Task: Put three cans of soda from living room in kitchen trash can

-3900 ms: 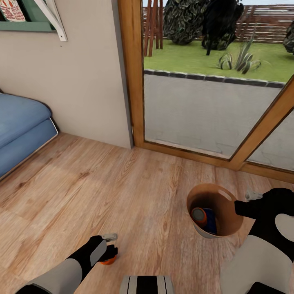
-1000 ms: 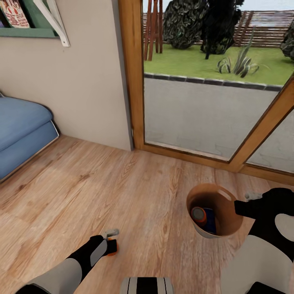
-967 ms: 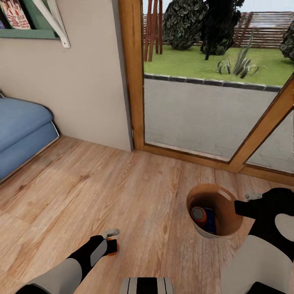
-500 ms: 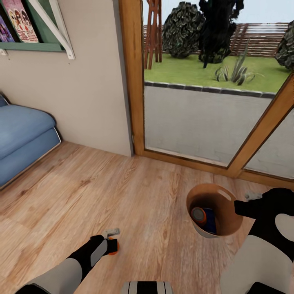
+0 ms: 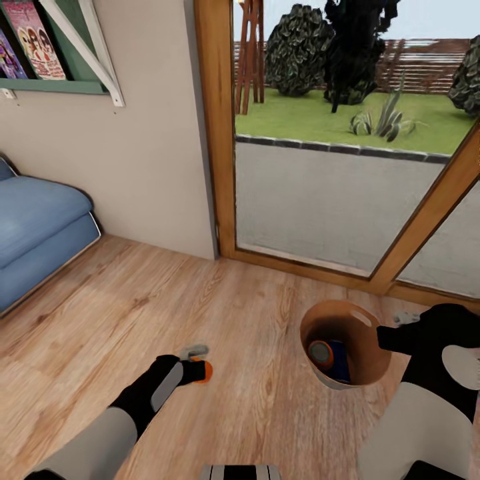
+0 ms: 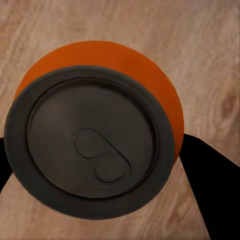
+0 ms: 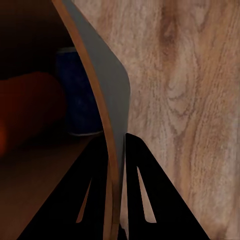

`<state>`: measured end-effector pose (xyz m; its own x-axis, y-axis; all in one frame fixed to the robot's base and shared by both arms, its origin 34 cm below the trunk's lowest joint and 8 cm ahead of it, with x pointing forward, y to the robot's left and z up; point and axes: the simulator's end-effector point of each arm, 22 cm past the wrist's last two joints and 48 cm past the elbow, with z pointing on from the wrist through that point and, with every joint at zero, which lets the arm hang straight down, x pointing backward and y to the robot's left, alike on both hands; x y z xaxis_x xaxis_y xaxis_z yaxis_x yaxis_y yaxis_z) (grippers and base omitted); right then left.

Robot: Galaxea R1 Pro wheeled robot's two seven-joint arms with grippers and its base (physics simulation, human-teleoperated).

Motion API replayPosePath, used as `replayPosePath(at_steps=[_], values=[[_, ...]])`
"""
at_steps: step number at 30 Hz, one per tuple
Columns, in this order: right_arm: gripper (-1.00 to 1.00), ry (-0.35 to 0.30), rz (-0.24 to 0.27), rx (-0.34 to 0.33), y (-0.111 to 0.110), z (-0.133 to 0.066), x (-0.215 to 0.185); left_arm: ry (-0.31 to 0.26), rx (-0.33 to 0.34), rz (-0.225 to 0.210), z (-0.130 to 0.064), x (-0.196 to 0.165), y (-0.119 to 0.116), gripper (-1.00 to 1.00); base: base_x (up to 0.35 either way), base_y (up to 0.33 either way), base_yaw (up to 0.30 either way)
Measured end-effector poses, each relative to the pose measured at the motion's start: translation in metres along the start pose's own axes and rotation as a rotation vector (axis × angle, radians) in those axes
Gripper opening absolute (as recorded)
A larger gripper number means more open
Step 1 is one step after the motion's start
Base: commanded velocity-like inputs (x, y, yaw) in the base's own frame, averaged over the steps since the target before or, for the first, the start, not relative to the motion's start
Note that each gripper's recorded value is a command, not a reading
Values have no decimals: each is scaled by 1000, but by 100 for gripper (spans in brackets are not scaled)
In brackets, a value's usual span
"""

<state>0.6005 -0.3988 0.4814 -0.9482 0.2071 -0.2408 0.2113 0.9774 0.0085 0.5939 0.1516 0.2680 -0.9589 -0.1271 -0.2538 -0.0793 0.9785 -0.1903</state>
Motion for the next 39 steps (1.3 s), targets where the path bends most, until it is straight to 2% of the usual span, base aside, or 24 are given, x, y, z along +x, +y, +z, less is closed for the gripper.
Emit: replayPosePath(at_steps=[4, 8, 14, 15, 18, 19, 21, 25, 28, 33, 39], values=[[-100, 28, -12, -18, 7, 0, 1, -1, 41, 29, -23, -22, -21, -100, 0, 0, 0], [-100, 56, -29, -32, 15, 1, 1, 0, 88, 74, -55, -47, -46, -100, 0, 0, 0], [-100, 97, -49, -43, 21, 0, 2, -9, 107, 142, -102, -78, -51, -100, 0, 0, 0], [-100, 102, -52, -44, 21, -1, 2, -9, 116, 164, -115, -84, -56, -100, 0, 0, 0], [-100, 109, -55, -45, 23, -6, 1, -75, 157, 212, -154, -113, -77, -100, 0, 0, 0], [-100, 110, -56, -45, 23, -7, 0, -91, 163, 216, -161, -118, -80, -100, 0, 0, 0], [-100, 110, -57, -42, 23, -11, -2, -111, 171, 222, -171, -126, -85, -100, 0, 0, 0], [-100, 112, -72, 22, 12, -15, -6, -134, 180, 233, -186, -136, -93, -100, 0, 0, 0], [-100, 104, -75, 22, 16, -14, -11, -139, 183, 234, -193, -140, -96, -100, 0, 0, 0], [-100, 95, -115, 62, 21, -5, -20, -143, 185, 237, -203, -146, -100, -100, 0, 0, 0], [-100, 43, -94, 153, 17, 4, -35, -147, 185, 238, -216, -153, -102, -100, 0, 0, 0]])
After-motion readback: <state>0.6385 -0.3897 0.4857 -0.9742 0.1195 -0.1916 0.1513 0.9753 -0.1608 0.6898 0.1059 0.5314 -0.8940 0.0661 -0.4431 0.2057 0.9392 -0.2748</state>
